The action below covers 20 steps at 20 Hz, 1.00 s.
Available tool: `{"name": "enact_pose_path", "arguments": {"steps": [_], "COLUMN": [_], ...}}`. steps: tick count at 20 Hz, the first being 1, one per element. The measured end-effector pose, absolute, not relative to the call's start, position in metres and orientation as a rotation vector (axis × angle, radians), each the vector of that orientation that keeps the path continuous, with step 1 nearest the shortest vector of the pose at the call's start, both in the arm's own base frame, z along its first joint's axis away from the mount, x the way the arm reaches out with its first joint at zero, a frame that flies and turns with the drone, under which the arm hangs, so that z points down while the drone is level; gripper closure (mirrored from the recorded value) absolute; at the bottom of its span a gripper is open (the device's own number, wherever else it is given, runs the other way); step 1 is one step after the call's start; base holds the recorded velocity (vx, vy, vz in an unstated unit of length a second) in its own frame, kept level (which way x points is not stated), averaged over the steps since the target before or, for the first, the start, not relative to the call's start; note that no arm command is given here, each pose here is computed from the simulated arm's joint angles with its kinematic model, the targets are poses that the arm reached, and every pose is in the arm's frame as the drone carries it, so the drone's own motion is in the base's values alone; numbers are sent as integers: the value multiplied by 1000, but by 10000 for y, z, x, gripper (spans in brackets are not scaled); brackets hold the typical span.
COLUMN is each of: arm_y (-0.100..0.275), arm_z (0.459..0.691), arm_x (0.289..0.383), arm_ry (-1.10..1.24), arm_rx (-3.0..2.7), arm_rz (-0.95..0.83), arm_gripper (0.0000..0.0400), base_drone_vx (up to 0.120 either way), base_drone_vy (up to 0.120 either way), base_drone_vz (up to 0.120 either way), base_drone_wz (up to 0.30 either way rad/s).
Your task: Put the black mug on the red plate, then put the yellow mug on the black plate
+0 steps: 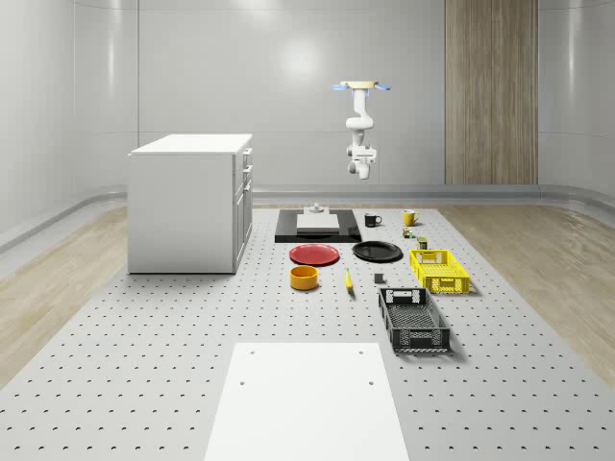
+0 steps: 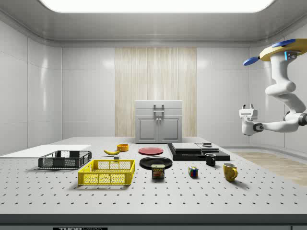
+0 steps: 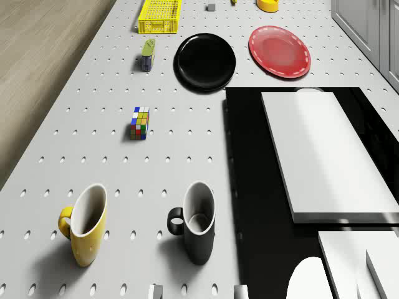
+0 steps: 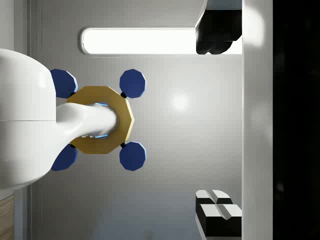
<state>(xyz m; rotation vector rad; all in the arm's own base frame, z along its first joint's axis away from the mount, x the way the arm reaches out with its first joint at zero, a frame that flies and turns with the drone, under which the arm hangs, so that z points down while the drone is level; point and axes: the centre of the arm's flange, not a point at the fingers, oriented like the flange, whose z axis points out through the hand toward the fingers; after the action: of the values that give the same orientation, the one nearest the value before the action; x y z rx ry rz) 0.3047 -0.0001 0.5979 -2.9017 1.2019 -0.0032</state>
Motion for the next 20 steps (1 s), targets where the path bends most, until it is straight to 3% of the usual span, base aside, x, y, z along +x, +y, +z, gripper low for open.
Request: {"name": "enact_pose_path", "arguments": {"steps": [5, 12, 20], "arm_y": [-1, -1, 0], "arm_z": [6344, 6726, 6881], "arm_x": [3009, 3032, 3042], "arm_ry": [1201, 1201, 1200], "arm_rx": [-2900, -2898, -2896], "arm_rz": [-9, -17, -26], "arm_gripper": [0, 0, 0], "base_drone_vx": [0, 120, 120], "base_drone_vy": [0, 0, 0], "base_drone_vz": [0, 0, 0], "base_drone_wz": [0, 0, 0]}}
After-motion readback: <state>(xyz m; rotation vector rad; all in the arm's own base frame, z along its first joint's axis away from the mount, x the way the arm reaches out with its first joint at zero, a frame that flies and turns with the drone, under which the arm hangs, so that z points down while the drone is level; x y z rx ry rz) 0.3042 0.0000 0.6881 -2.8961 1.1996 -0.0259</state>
